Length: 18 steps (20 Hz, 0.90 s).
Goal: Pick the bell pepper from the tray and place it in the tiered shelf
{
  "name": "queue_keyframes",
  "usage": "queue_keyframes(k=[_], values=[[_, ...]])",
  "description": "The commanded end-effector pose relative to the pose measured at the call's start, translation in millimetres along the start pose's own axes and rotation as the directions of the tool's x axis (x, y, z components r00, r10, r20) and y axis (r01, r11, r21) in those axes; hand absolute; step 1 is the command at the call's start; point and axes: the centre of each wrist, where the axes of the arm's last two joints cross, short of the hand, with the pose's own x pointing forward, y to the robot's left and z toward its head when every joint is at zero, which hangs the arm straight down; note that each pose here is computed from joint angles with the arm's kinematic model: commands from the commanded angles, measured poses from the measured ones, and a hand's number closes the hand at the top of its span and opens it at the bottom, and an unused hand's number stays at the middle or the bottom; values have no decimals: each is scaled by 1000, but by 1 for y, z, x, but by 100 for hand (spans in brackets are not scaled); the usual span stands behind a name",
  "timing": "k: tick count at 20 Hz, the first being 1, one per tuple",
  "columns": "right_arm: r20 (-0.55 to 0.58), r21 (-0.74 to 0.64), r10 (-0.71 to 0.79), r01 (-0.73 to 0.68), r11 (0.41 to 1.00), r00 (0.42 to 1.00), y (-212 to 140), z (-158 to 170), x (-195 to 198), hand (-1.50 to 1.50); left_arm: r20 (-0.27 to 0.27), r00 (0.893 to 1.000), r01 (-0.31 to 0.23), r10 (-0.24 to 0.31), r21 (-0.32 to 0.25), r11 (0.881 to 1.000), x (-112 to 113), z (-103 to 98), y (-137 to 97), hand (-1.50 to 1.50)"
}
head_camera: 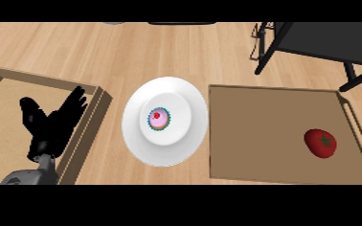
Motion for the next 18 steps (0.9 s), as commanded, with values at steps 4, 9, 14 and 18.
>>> queue_keyframes(k=[4, 9, 14, 18], values=[[-63, -53, -1, -2, 999, 998, -34, -44, 2, 150, -86, 996, 5, -5, -4, 1000, -14, -3, -11, 0], [-78, -4, 20, -20, 1000, 997, -56, -81, -32, 150, -79, 997, 7, -8, -7, 1000, -25, -3, -10, 0], [-50, 82, 78, -74, 994, 996, -50, -98, -50, 150, -60, 998, 16, -17, -5, 1000, -28, 2, -17, 0], [-39, 70, 111, -108, 992, 993, -23, -112, -58, 150, -73, 997, 10, -12, -18, 1000, -18, 1, -16, 0]])
